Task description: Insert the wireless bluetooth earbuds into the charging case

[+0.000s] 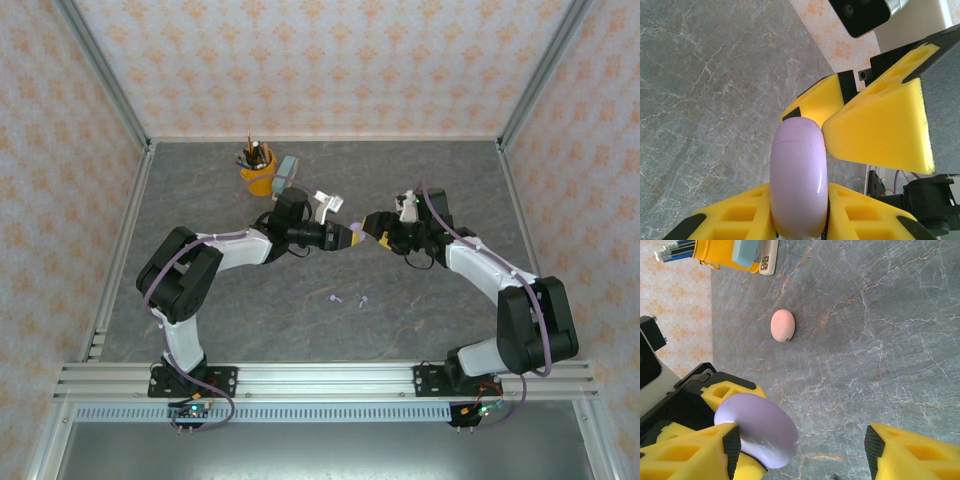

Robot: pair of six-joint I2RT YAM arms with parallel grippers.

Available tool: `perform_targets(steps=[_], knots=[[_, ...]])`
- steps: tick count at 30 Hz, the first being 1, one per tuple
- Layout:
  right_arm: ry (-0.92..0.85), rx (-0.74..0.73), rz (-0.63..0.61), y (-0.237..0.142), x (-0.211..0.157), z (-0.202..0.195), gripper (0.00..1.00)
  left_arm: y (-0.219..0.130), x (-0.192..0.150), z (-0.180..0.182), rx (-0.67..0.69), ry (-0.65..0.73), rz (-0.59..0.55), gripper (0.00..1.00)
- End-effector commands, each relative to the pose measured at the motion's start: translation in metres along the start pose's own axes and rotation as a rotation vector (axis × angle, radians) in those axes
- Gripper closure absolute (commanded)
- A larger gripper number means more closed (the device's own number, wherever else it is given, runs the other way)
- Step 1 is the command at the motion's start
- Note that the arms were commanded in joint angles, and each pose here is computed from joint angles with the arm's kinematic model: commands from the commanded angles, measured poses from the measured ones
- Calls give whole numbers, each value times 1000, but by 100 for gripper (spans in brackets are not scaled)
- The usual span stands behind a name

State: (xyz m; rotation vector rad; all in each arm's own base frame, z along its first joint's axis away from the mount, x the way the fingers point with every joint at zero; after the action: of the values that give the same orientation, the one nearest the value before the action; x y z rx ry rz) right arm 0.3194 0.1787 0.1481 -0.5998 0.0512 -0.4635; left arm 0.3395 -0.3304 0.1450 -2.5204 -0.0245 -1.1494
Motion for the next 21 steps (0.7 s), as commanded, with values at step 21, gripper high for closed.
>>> perform_targets(steps=[21], knots=[[115, -171, -87, 12, 31, -48, 39, -7, 23, -20, -49, 102, -45, 77]])
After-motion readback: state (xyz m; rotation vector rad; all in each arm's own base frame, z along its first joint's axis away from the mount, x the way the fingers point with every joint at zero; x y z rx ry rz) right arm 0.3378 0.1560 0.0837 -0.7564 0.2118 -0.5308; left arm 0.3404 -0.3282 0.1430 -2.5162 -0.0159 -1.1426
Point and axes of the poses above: each hand's point on the last joint's axis, 136 mm out from that joint toward the fingers, its own y axis out along the fingers, its own z axis along the line the jaws close on, x = y × z, the point moved 2 cm from there along -y, back along the fingers, and after that the axes turned 13 degrees about y, right-handed, at the moved point
